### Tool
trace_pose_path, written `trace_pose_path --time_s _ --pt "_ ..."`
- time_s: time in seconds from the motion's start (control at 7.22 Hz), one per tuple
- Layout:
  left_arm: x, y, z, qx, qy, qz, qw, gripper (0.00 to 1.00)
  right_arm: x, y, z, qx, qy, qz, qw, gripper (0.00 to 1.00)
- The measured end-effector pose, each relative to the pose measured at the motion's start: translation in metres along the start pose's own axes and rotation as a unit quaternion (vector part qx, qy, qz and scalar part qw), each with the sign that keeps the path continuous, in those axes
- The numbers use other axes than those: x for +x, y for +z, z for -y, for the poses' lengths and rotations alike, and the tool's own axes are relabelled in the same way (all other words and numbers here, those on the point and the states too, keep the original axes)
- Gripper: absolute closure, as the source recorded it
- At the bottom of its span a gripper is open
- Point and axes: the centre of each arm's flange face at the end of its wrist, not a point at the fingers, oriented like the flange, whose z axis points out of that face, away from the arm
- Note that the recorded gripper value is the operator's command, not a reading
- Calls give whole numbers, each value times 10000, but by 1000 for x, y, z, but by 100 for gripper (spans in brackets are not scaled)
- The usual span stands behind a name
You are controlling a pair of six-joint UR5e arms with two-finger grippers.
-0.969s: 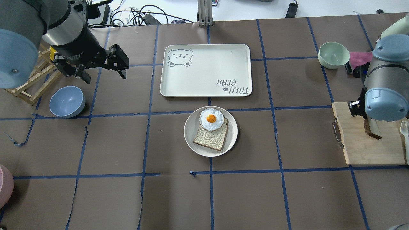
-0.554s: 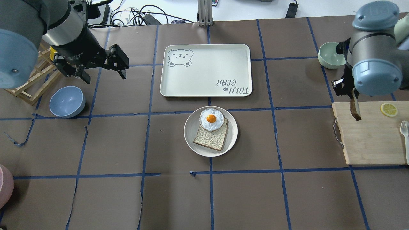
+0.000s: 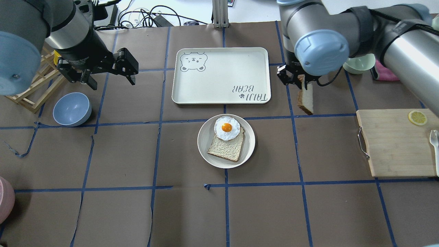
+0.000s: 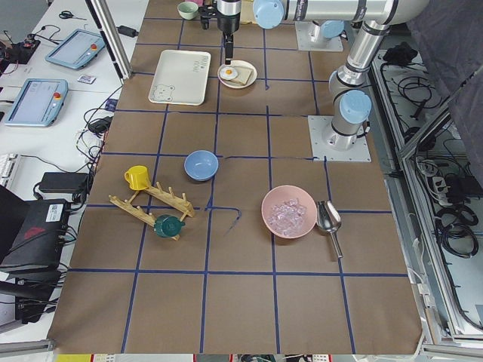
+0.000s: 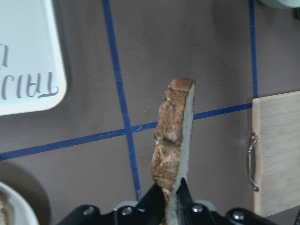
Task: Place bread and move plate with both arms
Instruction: 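Carry the bread slice with the right gripper over the white plate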
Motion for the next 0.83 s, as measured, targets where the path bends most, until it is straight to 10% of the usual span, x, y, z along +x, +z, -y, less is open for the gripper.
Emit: trace_pose_path --time_s 0.83 --pt "0 0 0 1 0 7 10000 0 -154 38 -85 -683 931 334 9927 100"
